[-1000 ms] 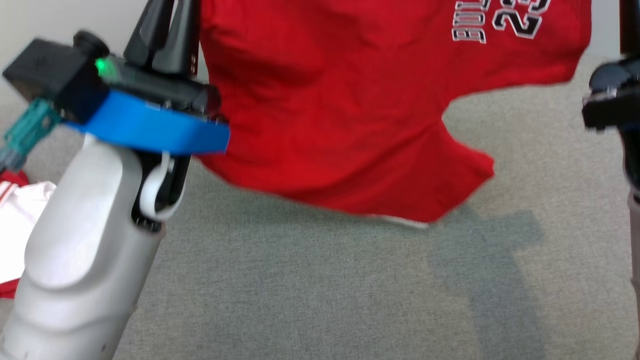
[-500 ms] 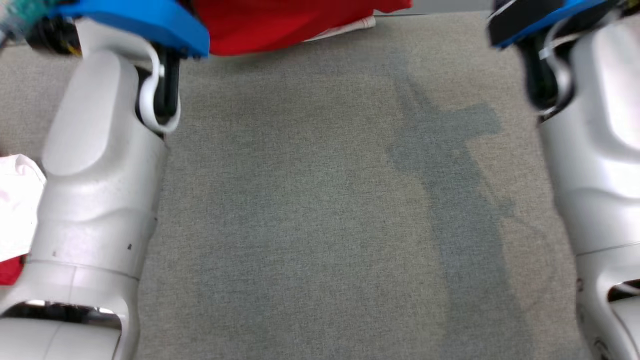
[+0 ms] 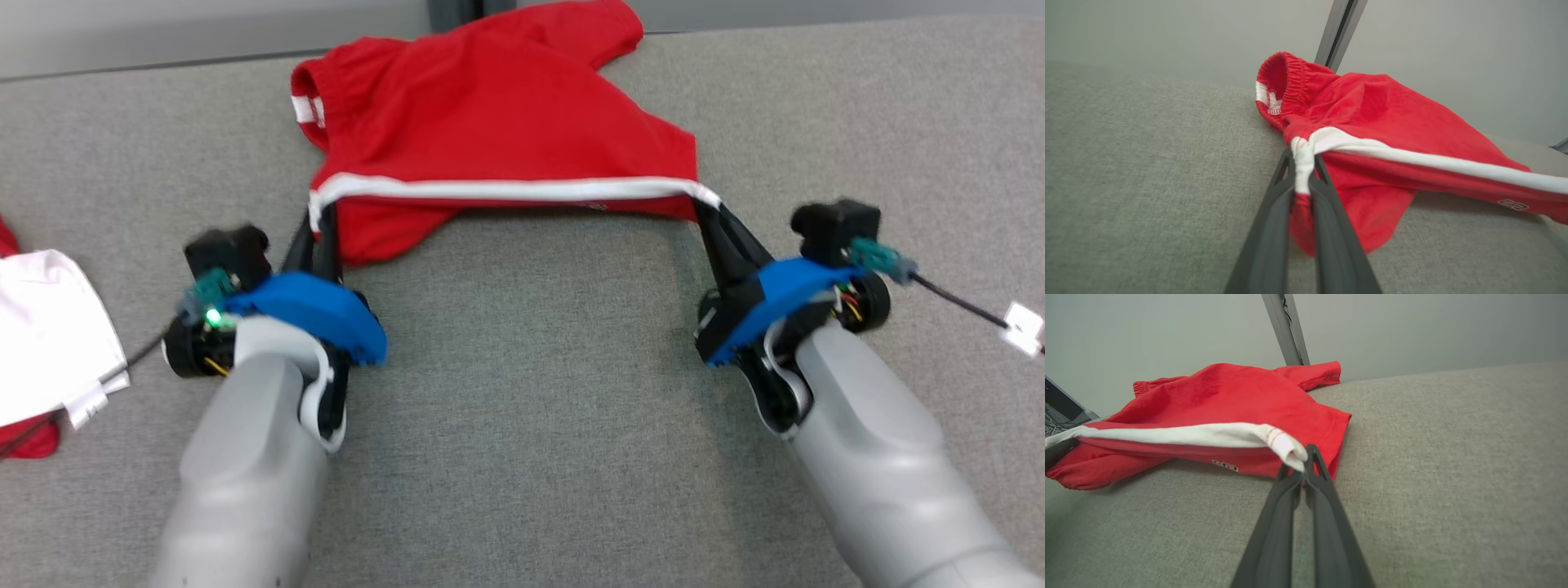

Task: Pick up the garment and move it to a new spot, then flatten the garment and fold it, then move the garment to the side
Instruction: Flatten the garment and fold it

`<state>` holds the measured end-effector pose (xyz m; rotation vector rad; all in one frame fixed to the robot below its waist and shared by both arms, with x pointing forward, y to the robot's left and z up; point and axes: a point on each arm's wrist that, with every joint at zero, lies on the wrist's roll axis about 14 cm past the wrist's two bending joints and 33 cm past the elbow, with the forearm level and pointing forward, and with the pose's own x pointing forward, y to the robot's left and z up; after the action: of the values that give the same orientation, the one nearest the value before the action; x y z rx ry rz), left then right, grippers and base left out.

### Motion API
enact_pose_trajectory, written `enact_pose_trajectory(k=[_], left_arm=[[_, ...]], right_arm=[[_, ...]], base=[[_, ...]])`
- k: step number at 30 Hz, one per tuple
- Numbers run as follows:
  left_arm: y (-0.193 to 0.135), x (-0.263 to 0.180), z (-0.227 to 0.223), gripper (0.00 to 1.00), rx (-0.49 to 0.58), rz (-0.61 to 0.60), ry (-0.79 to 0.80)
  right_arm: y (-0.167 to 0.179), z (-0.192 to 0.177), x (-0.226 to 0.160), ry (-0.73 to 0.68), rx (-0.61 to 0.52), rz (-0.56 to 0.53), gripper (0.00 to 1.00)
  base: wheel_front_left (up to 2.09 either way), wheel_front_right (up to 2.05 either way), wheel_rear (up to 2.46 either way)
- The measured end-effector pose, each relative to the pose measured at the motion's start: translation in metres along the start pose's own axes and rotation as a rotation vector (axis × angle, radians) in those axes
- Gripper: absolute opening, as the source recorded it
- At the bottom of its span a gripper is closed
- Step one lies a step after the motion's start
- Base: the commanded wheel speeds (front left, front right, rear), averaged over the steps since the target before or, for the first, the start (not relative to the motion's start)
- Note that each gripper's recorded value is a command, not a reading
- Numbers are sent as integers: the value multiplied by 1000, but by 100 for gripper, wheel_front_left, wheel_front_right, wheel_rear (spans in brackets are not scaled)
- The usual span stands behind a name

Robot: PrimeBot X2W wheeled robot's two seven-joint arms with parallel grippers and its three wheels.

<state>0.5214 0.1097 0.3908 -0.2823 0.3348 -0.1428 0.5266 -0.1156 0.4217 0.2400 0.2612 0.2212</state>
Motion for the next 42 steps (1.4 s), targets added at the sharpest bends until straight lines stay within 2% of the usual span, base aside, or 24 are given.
enact_pose_trajectory(k=[6, 16, 25, 32, 36, 42], left_arm=[[-14, -47, -7, 0, 41, -68, -47], [-35, -133, -15, 0, 73, -137, -127], [-67, -174, 3, 0, 79, -216, -165], [-74, -170, 2, 0, 76, -245, -106], [-70, -150, 1, 0, 83, -250, -72], [-56, -113, 10, 0, 52, -224, -69]], right_arm=[[-9, -7, -47, -48, 35, -22, 0], [-14, 2, -146, -178, 9, -73, 0], [-19, 12, -207, -185, -27, -142, 0], [-27, 29, -194, -169, -70, -144, 0], [-31, 40, -156, -155, -101, -112, 0], [-30, 52, -76, -100, -172, -19, 0]], base=[[0, 0, 0], [0, 0, 0], [0, 0, 0], [0, 0, 0], [0, 0, 0], [0, 0, 0]])
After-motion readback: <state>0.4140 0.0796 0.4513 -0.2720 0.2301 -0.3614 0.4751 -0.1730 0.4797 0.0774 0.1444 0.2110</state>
